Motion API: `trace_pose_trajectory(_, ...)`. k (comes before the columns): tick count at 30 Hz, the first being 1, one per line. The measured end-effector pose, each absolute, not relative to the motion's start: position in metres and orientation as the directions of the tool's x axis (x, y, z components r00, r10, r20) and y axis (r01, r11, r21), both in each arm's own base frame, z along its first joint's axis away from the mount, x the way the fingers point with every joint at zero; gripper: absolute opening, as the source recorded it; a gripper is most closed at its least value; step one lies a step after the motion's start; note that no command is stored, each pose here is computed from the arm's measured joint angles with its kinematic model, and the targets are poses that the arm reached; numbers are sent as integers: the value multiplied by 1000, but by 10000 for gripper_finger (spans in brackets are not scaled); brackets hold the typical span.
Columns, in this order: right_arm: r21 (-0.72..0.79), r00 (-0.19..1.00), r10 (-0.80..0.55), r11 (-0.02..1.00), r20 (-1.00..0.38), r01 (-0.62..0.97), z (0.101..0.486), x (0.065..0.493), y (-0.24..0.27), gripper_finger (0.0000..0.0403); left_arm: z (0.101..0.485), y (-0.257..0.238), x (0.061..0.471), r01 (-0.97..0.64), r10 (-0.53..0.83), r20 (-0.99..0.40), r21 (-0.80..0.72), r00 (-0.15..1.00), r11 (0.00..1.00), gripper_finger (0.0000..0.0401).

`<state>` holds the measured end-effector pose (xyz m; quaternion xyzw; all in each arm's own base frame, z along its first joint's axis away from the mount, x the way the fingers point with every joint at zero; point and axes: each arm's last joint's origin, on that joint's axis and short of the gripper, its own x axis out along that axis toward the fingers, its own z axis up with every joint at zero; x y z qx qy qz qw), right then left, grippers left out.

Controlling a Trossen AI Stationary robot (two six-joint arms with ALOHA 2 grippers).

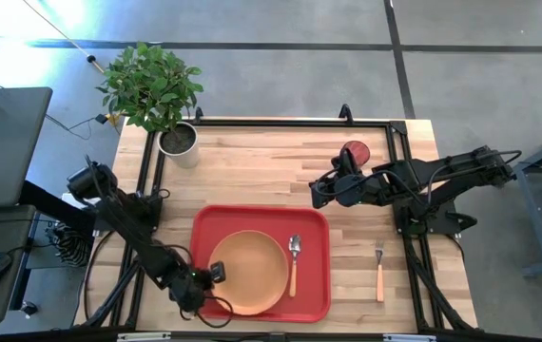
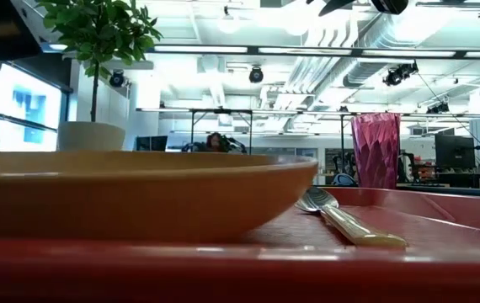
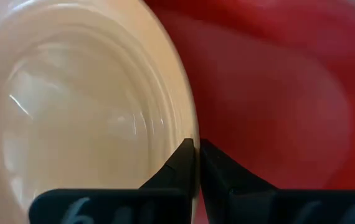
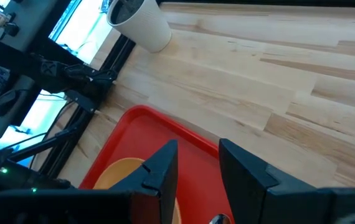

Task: Pick and place plate/cup/fork/spoon on tray
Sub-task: Put the light orange plate at the center of the orange tray, then put the light orange fork to the right of the yellow spoon

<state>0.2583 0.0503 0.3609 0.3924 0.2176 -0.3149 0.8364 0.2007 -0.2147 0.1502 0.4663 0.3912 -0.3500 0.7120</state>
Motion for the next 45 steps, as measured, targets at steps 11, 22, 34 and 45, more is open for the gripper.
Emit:
trace_pose_trajectory(11,518,706,-355,494,-613,698,361,258,50,107,154,-215,204,829,-120,-877,384,465,405,5)
trace_pose_trajectory(22,519,706,-352,495,-614,697,361,258,50,107,168,-215,218,763,-196,-879,243,434,599,38)
trace_pose_trajectory(34,531,712,-322,494,-623,688,361,259,51,107,173,-215,219,717,-200,-880,199,431,668,105)
trace_pose_trajectory(45,602,731,-165,463,-663,651,359,256,68,107,212,-208,226,608,-121,-875,220,468,763,104)
